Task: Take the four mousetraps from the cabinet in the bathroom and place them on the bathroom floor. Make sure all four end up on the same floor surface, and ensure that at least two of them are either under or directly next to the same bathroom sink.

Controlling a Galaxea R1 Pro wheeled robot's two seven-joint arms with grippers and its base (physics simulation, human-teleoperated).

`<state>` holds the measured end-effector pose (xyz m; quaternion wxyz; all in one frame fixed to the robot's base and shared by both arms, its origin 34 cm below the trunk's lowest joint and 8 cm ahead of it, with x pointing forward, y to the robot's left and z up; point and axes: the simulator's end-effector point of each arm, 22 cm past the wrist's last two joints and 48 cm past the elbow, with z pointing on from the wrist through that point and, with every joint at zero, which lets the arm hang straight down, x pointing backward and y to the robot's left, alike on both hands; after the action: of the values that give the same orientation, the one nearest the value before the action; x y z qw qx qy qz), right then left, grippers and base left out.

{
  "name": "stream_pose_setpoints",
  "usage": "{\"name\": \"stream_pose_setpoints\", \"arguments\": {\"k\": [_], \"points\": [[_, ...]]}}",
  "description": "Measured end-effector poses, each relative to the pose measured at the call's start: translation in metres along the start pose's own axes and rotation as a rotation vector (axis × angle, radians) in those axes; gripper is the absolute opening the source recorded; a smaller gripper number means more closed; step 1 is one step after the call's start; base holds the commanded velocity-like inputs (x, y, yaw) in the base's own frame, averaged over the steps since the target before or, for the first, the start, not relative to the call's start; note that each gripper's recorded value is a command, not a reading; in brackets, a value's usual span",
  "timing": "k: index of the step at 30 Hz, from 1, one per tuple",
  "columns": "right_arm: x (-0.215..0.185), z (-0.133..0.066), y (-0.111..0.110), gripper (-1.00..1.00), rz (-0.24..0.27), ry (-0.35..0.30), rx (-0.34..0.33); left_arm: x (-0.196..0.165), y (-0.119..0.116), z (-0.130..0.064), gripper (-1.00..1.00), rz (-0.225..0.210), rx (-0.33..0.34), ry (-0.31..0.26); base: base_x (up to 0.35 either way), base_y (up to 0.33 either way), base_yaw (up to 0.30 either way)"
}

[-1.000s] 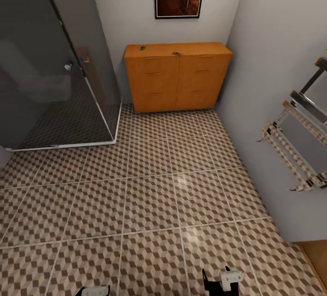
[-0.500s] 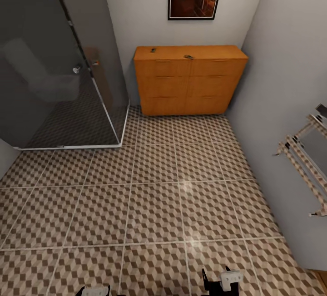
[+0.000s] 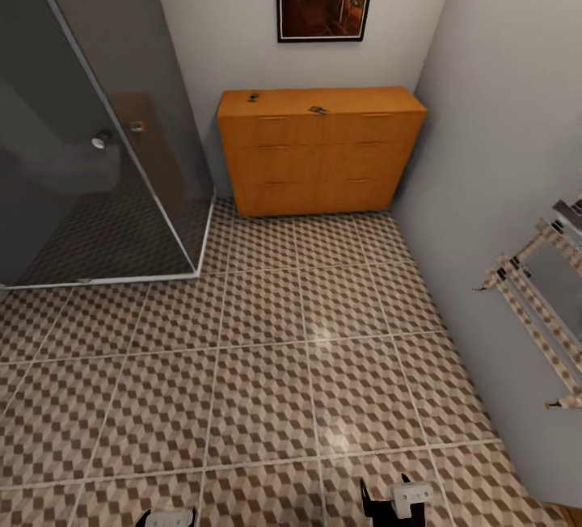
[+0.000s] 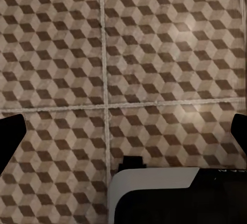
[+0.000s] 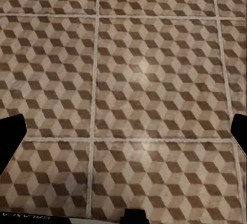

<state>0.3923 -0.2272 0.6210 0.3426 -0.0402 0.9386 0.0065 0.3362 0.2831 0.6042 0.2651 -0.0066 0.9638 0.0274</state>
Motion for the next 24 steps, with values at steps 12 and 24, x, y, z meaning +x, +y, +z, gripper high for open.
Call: {"name": "stream_pose_setpoints", "arguments": {"k": [12,24], "points": [[-0.005,0.001,0.0,1.0,0.0,-0.009,0.0,-0.005,0.0,0.0,1.0,-0.001,0.0,-0.01,0.138,-0.013,-0.013],[-0.014,0.001,-0.001,1.0,0.0,-0.028,0.002,-0.013,0.0,0.0,1.0,-0.002,0.0,-0.028,0.002,0.0,0.0]]}}
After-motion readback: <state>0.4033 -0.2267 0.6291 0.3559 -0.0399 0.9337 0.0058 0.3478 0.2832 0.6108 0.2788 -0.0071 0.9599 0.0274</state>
